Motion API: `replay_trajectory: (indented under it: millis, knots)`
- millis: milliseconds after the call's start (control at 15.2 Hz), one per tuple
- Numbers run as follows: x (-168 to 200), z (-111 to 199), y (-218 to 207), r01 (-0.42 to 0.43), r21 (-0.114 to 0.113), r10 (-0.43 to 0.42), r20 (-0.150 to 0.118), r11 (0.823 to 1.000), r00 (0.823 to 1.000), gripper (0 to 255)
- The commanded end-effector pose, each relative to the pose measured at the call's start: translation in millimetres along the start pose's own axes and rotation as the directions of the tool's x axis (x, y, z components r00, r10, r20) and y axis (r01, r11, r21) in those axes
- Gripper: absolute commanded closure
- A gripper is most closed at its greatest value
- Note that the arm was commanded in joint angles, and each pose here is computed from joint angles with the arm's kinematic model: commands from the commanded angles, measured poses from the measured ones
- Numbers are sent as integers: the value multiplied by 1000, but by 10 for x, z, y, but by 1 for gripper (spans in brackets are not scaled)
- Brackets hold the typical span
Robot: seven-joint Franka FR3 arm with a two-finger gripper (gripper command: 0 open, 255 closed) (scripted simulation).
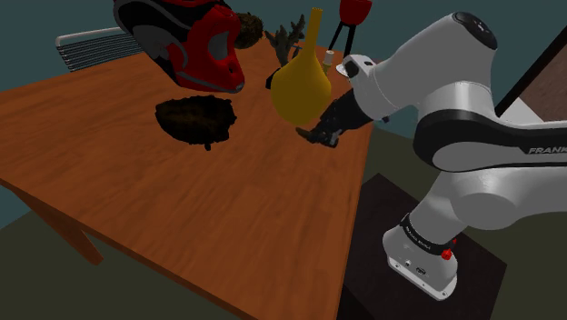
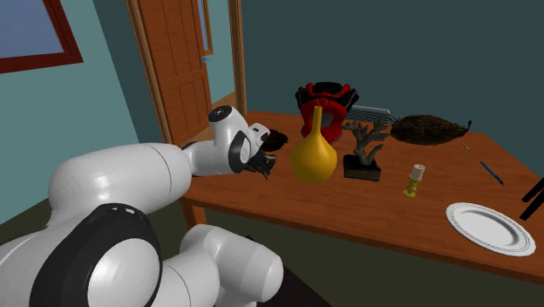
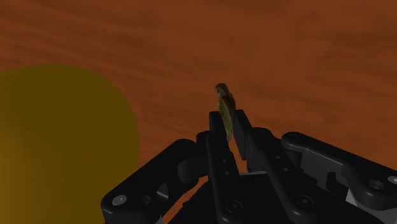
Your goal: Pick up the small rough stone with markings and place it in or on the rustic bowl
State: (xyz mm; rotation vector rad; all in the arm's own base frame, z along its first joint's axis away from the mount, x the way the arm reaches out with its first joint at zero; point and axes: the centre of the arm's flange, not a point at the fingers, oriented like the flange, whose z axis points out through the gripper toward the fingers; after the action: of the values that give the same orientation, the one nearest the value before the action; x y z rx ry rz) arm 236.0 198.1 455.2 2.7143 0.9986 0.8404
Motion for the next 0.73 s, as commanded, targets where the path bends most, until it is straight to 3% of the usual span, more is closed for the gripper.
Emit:
replay_trajectory:
  millis: [0, 660]
  knots:
    - [60, -87, 47, 0, 0, 0, 1, 1000, 1000, 255]
    - [302, -529, 206, 0, 0, 0, 1, 1000, 1000, 255]
